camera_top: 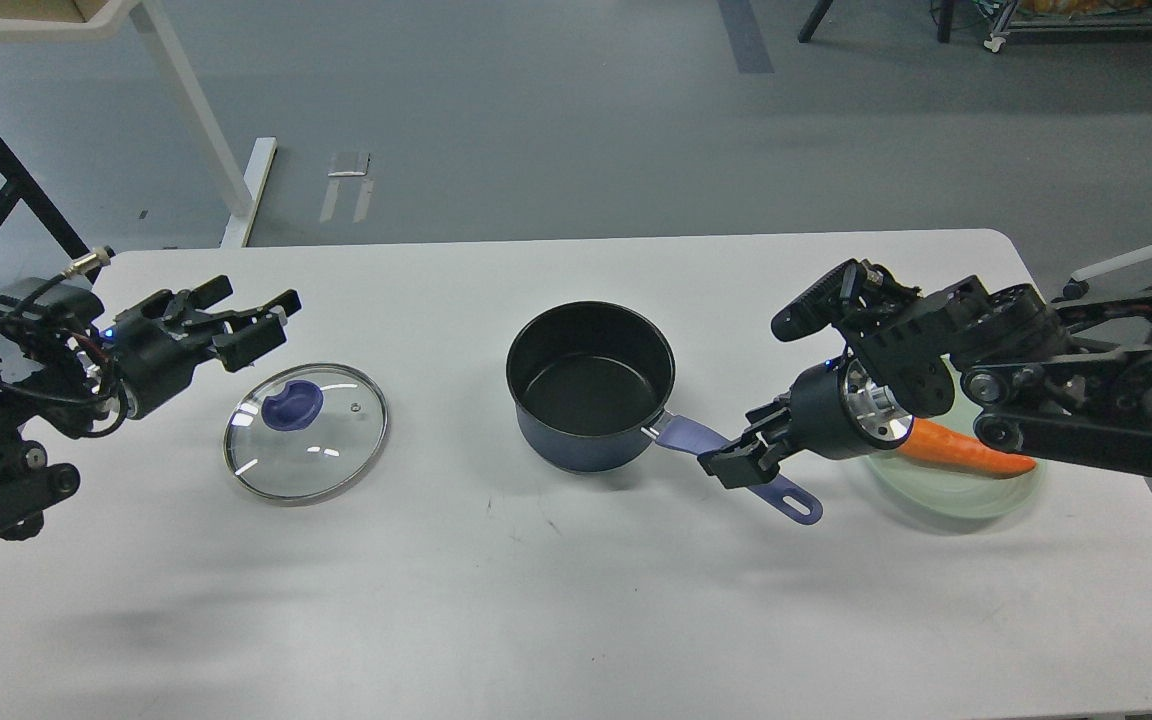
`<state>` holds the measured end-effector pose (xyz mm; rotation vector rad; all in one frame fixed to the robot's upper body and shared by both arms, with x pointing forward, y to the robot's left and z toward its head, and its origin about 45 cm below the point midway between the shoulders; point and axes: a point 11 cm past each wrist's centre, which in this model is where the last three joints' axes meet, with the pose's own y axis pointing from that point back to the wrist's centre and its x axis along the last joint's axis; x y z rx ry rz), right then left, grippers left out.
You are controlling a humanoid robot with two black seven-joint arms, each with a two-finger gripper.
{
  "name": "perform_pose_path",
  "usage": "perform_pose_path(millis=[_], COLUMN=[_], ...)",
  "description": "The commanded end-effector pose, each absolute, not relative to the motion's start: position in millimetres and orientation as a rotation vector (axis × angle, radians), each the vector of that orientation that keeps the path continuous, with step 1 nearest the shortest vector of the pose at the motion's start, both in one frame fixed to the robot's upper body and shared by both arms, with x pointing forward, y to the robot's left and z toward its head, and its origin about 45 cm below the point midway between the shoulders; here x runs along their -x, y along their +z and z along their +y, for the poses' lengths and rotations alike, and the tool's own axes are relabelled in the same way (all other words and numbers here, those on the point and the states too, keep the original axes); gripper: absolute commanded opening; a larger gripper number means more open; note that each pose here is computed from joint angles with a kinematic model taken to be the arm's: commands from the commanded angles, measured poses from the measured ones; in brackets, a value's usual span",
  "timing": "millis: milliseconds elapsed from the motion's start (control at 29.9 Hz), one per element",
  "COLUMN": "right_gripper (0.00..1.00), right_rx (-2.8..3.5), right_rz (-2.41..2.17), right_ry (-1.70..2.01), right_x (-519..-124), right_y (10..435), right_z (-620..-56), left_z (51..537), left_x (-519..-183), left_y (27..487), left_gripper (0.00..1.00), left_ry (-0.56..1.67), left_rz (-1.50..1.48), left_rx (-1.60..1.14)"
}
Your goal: Open pot lid
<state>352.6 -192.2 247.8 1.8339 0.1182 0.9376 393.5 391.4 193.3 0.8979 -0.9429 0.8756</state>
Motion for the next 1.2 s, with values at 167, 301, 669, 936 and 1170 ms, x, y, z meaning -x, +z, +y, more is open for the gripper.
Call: perform_pose_path(millis=[167,301,669,936,1170], right_gripper=[1.00,1.00,1.00,1.00,1.00], right_rx=[-2.034,-2.163,-2.378,-2.584,-2.722], right_rz=[-0.309,-0.488,-0.950,-1.315,-1.621], right_ry=[0.934,0.853,0.393,-0.180,-0.651], right_x=[-401.1,-414.3,-448.5,-466.6,-472.9], right_y=[329.8,349.0,334.4,293.7,260.9], right_z=[-200.3,-206.1,-264.6,-275.1,-277.8], left_z=[390.1,387.1,346.1,328.0,317.6], left_x=[-429.9,-436.3,-464.0,-481.3,-482.3], left_y=[237.5,240.1,243.1,243.4,244.4], left_gripper=[0.99,0.99,0.99,0.99,0.99], left_ry=[1.144,1.256,1.420,1.464,1.418], left_rz=[-0.680,-0.561,-0.237,0.008,0.136], left_rx=[-0.697,-0.601,-0.257,-0.006,0.123])
